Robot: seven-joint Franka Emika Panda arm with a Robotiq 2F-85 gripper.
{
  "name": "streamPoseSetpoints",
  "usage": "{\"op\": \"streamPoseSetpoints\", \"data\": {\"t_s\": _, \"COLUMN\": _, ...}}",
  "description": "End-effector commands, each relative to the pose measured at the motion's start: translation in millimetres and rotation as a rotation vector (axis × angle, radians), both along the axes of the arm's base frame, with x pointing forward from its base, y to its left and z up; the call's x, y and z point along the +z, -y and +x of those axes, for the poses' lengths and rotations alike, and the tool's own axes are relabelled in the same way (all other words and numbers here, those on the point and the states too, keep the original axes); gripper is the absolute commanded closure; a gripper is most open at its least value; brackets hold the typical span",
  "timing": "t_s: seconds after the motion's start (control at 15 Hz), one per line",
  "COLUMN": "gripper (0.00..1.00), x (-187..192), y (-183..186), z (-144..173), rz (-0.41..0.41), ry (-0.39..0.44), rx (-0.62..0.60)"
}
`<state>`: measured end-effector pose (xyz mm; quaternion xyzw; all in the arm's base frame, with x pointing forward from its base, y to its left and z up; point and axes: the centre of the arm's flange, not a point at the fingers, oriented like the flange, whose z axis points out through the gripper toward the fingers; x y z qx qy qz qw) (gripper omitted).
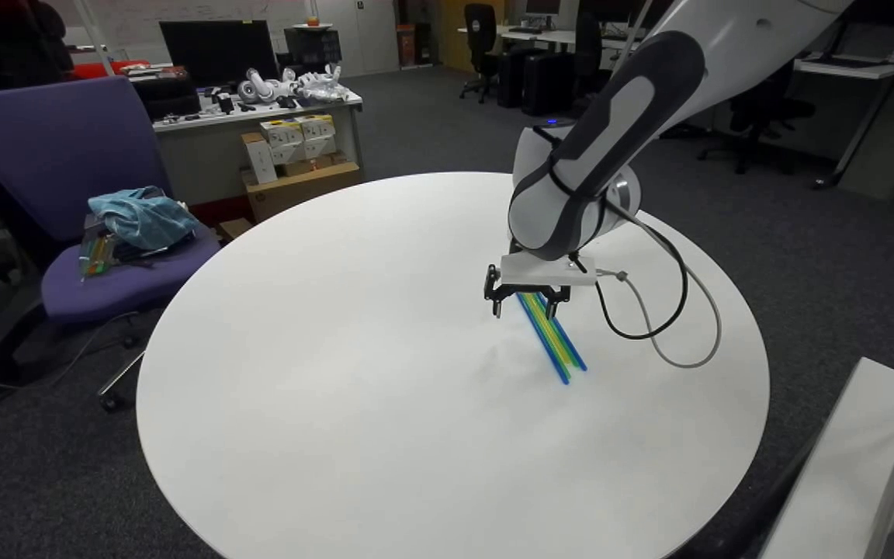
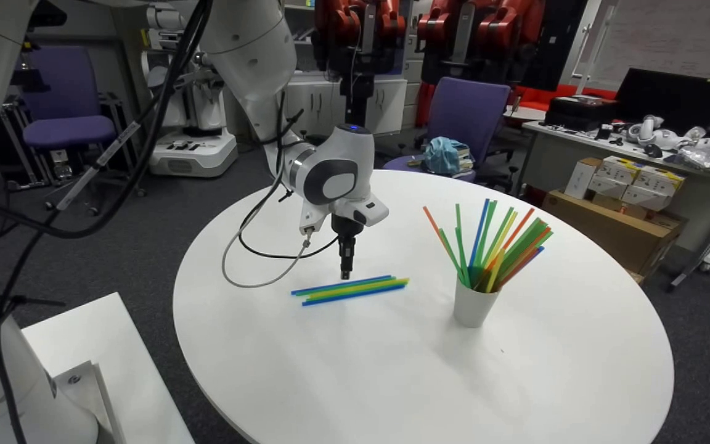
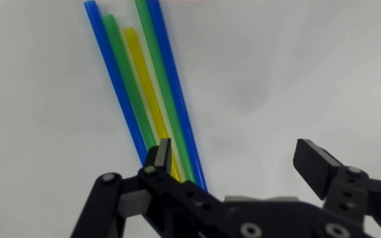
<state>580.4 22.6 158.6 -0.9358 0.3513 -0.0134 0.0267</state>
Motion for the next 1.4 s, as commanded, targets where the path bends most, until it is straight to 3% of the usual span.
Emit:
{"op": "streamPoseSetpoints", "data": {"t_s": 0.0, "gripper": 0.00, "x": 1.3, "y": 5.2, "z": 3.4, "rz": 0.012, "ry": 0.015, "rx": 0.000}}
{"op": "streamPoseSetpoints", "data": {"t_s": 1.13, "gripper": 0.00, "x": -22.6, "y": 6.0, "z": -2.2, "rz": 0.011, "ry": -0.003, "rx": -0.011}}
{"op": "streamPoseSetpoints", "data": {"t_s": 1.2, "gripper": 0.01, "x": -23.4, "y": 7.3, "z": -1.7, "rz": 0.008, "ry": 0.000, "rx": -0.017}}
{"op": "streamPoseSetpoints", "data": {"t_s": 1.33, "gripper": 0.16, "x": -24.2, "y": 10.4, "z": -0.6, "rz": 0.007, "ry": 0.007, "rx": -0.023}}
